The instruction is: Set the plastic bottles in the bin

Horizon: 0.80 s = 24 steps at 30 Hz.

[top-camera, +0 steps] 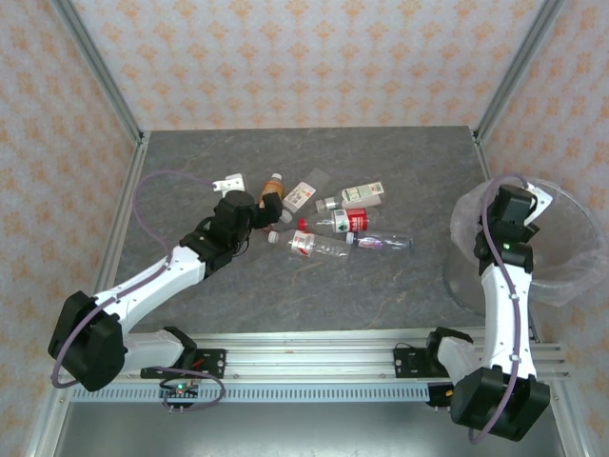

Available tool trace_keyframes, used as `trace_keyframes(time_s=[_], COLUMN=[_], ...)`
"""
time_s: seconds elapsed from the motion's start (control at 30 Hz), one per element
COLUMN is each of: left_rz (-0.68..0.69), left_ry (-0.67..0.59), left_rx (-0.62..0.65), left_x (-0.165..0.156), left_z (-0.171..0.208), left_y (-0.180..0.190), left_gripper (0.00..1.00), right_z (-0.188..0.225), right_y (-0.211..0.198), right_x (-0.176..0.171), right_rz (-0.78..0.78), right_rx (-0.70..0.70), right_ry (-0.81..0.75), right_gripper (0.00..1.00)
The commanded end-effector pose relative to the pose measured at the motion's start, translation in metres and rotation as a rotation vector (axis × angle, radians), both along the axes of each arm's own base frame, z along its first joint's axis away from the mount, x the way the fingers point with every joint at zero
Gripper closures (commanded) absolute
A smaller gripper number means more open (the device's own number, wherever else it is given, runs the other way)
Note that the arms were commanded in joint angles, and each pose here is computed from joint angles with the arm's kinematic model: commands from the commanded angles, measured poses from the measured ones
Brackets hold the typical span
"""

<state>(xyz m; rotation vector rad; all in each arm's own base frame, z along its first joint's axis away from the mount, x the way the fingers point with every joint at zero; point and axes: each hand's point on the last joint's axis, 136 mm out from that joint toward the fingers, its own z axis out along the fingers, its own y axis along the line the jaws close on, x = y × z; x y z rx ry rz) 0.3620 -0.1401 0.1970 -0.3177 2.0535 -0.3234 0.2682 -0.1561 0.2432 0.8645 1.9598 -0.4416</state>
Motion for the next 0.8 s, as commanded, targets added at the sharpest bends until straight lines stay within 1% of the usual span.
trace_keyframes(time_s=[0.0, 0.13, 0.37, 0.53, 0.63, 0.77], left_rz=[0.059, 0.088, 0.121, 0.135, 0.186, 0.163], left_ry=[0.016, 0.036, 0.072, 0.102, 0.136, 0.175], left_rx=[-0.004, -0.012, -0.025, -0.038, -0.031, -0.053], left_x=[0.003, 0.003, 0.004, 0.007, 0.008, 0.012], left_z=[0.001, -0.004, -0.015, -0.020, -0.027, -0.034], left_y=[0.010, 0.017, 0.024, 0.025, 0.034, 0.032], left_gripper=[0.00, 0.00, 0.00, 0.00, 0.00, 0.00], right_z=[-0.003, 0.008, 0.030, 0.053, 0.065, 0.077], right_y=[-0.002, -0.003, -0.003, -0.002, 0.000, 0.006], right_x=[-0.010, -0.016, -0.026, -0.032, -0.034, -0.035], right_rz=[-0.028, -0.045, -0.071, -0.090, -0.090, -0.078], right_rx=[0.000, -0.015, -0.037, -0.035, -0.028, -0.001], right_ry=[0.010, -0.020, -0.086, -0.180, -0.232, -0.309], right_gripper=[0.37, 0.34, 0.31, 0.29, 0.28, 0.28])
